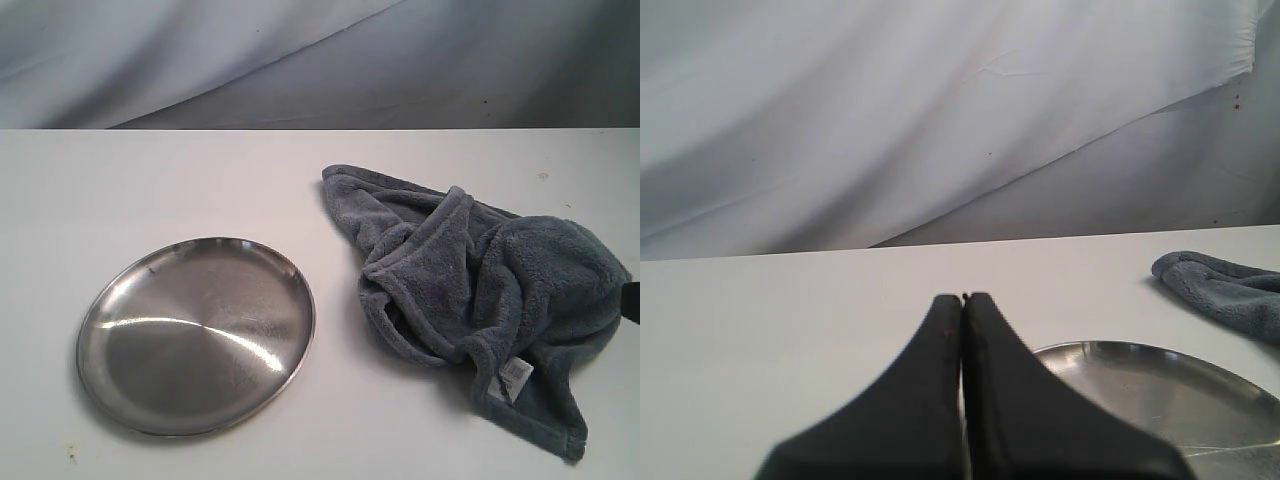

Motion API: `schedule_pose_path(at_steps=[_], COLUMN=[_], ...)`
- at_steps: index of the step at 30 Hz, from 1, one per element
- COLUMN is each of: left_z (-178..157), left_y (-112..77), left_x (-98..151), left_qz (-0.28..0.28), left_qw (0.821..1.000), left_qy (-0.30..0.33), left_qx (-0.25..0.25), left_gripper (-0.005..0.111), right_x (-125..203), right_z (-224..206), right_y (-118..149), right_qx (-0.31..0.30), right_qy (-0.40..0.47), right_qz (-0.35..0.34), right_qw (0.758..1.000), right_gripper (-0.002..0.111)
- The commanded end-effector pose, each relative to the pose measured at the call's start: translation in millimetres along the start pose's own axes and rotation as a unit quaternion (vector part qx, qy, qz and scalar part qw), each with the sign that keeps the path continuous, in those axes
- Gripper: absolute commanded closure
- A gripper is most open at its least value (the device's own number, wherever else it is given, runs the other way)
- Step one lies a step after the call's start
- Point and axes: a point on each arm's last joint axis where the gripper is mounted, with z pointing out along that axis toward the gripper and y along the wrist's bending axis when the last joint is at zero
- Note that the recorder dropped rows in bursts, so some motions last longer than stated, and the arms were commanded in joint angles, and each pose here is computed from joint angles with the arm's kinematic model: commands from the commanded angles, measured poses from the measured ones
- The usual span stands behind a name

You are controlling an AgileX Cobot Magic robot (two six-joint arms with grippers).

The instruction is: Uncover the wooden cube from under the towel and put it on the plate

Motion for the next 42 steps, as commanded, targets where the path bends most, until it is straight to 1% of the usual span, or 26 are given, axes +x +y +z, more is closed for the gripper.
schedule_pose_path(at_steps=[1, 6, 14, 18, 28, 35, 42], left_z=[0, 0, 0, 0, 0, 0, 0], left_y=[-0.3, -0.3, -0.3, -0.3, -0.3, -0.3, -0.3], left_x=[1, 1, 1, 1, 1, 1, 1], left_qz=[-0.002, -0.002, -0.002, -0.002, -0.002, -0.002, -0.002], left_qw=[1.0, 1.0, 1.0, 1.0, 1.0, 1.0, 1.0], left_qy=[-0.001, -0.001, -0.001, -0.001, -0.001, -0.001, -0.001], left_qx=[0.002, 0.002, 0.002, 0.002, 0.002, 0.002, 0.002], left_gripper=[0.107, 0.107, 0.107, 0.107, 0.107, 0.107, 0.107], right_x=[-8, -21, -43, -57, -99, -132, -153], right_z=[14, 34, 68, 87, 132, 172, 215], right_y=[3, 12, 19, 18, 24, 28, 28], right_qx=[-0.017, -0.028, 0.045, 0.063, 0.069, 0.072, 0.075], right_qy=[0.055, 0.103, 0.146, 0.161, 0.18, 0.175, 0.175], right_qz=[-0.013, -0.031, -0.075, -0.065, -0.067, -0.066, -0.054], right_qw=[0.998, 0.994, 0.985, 0.983, 0.979, 0.98, 0.98], right_gripper=[0.108, 0.108, 0.108, 0.108, 0.108, 0.108, 0.108])
